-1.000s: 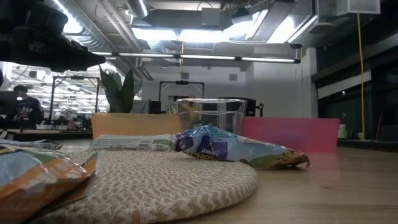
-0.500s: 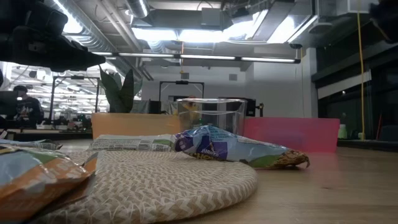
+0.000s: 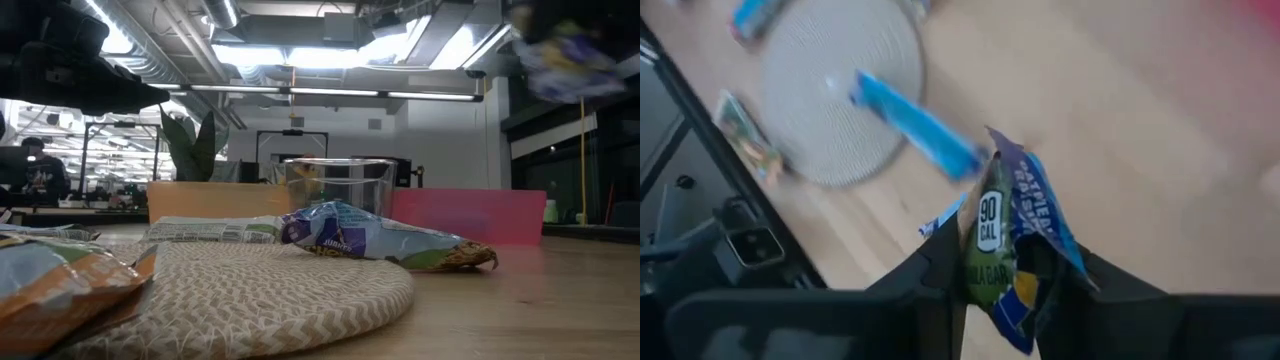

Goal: Pick and place Granola Bars by type
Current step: Put the bottom blue granola bar into the transparent bin

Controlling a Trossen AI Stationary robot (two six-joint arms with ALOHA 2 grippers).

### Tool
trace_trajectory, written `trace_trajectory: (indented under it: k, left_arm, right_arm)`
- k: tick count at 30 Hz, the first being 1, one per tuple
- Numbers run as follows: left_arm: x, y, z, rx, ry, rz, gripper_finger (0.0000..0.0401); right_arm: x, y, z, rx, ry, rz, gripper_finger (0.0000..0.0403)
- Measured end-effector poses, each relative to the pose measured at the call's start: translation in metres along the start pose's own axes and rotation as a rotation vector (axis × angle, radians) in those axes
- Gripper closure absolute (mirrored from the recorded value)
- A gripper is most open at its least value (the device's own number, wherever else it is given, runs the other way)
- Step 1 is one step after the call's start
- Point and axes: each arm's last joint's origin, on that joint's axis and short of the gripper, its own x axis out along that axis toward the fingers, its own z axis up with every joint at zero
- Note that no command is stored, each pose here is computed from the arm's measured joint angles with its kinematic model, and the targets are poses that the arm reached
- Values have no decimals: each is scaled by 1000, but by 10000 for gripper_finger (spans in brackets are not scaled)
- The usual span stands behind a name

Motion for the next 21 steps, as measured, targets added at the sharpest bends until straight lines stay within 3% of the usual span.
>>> trace_trajectory:
  k: [10,17,21]
  left_arm:
    - [0,0,0,0,0,0,397]
    - [0,0,0,0,0,0,397]
    - [0,0,0,0,0,0,397]
  right_arm:
    - [-19,-5,71,-154,-116,-10,319]
    - [-18,-34,123,-170,-182,-89,319]
    - [-15,-53,150,-149,-177,-78,319]
